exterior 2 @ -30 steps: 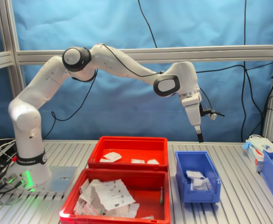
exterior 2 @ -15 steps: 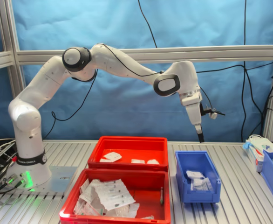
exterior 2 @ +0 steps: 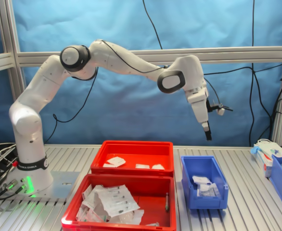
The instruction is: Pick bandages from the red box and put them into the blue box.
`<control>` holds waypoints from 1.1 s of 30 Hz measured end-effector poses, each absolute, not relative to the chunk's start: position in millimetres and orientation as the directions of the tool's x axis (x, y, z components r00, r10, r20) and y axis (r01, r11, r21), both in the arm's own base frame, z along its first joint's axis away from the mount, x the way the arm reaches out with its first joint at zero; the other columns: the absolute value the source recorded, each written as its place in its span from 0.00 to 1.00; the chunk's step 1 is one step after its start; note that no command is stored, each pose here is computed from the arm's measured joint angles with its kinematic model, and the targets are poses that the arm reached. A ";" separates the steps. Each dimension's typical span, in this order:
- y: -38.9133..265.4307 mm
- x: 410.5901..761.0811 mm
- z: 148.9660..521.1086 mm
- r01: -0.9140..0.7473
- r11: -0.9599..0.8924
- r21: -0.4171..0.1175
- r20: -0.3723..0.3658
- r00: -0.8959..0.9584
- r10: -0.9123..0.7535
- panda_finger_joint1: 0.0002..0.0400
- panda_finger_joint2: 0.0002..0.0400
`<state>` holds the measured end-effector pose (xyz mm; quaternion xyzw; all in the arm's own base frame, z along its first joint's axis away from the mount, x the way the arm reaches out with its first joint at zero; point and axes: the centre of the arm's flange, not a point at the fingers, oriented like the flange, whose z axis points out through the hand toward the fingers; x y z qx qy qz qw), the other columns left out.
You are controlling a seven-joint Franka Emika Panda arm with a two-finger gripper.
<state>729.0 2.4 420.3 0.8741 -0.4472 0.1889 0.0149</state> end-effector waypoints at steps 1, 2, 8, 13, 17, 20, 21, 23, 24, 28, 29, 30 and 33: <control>2.1 728.5 424.1 -0.786 -0.599 -0.154 0.337 0.528 -0.780 1.00 1.00; 0.8 727.3 432.3 -0.784 -0.595 -0.176 0.322 0.526 -0.787 1.00 1.00; -3.8 717.5 458.5 -0.779 -0.593 -0.204 0.255 0.543 -0.800 1.00 1.00; -8.8 706.0 480.8 -0.765 -0.620 -0.175 0.229 0.581 -0.781 1.00 1.00; -10.8 694.1 503.5 -0.747 -0.642 -0.173 0.210 0.609 -0.765 1.00 1.00; -10.2 682.9 514.6 -0.737 -0.651 -0.179 0.190 0.624 -0.758 1.00 1.00; -10.4 679.6 516.9 -0.735 -0.653 -0.180 0.185 0.627 -0.757 1.00 1.00; -9.9 672.1 519.9 -0.731 -0.658 -0.180 0.175 0.634 -0.753 1.00 1.00; -9.3 663.7 521.3 -0.728 -0.663 -0.177 0.165 0.642 -0.749 1.00 1.00; -7.5 640.4 520.0 -0.719 -0.675 -0.162 0.138 0.661 -0.737 1.00 1.00; -6.8 635.7 519.0 -0.718 -0.678 -0.158 0.133 0.665 -0.735 1.00 1.00; -6.2 631.0 517.8 -0.716 -0.681 -0.154 0.128 0.669 -0.732 1.00 1.00; -2.8 609.6 509.3 -0.707 -0.696 -0.127 0.106 0.688 -0.718 1.00 1.00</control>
